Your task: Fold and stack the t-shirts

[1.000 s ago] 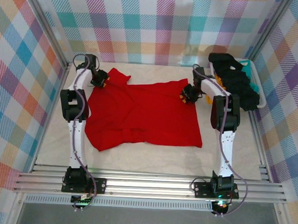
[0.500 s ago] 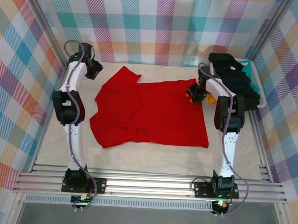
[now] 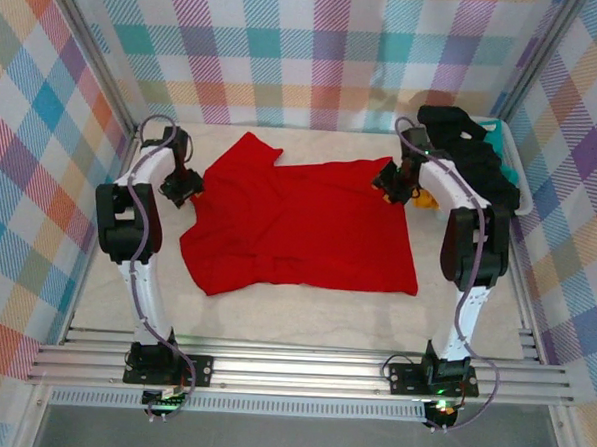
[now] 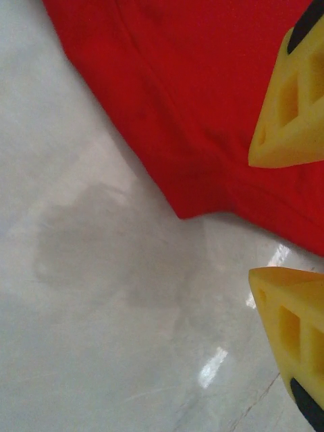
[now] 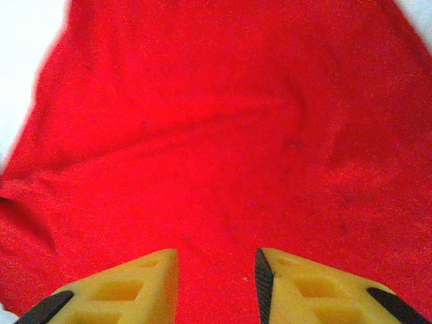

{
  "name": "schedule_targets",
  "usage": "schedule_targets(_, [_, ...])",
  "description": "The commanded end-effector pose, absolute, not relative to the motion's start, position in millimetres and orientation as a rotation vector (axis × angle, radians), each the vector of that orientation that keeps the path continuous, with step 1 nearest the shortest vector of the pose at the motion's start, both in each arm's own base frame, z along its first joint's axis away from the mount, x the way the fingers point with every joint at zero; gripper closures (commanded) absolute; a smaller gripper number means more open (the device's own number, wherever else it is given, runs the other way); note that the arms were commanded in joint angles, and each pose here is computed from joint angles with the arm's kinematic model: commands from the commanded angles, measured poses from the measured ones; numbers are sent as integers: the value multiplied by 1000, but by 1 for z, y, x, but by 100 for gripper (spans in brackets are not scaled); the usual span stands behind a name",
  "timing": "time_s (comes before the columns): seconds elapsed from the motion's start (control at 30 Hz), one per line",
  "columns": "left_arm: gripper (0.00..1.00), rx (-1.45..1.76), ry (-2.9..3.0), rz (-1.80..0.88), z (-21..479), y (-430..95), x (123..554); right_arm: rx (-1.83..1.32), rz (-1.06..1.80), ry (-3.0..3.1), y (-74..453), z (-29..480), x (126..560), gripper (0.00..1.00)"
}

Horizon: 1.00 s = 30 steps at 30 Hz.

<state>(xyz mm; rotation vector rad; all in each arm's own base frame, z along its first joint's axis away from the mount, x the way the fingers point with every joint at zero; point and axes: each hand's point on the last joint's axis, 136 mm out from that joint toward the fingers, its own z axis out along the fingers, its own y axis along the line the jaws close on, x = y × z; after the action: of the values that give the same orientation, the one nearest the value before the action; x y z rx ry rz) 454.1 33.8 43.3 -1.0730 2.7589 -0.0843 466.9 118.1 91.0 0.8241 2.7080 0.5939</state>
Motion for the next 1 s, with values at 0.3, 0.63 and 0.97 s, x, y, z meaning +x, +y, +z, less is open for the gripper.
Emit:
schedule_targets(0.3, [59, -1166, 2638, -220, 32, 30, 463, 816, 518, 2829, 119, 47, 470, 64])
schedule_targets(0.63, [57, -1087, 2457, -373, 58, 26, 491, 812, 515, 2840, 119, 42, 471, 64])
schedule_targets(0.97, [69, -1091, 2518, -338, 44, 28, 478, 836, 462, 2842, 113, 38, 471, 64])
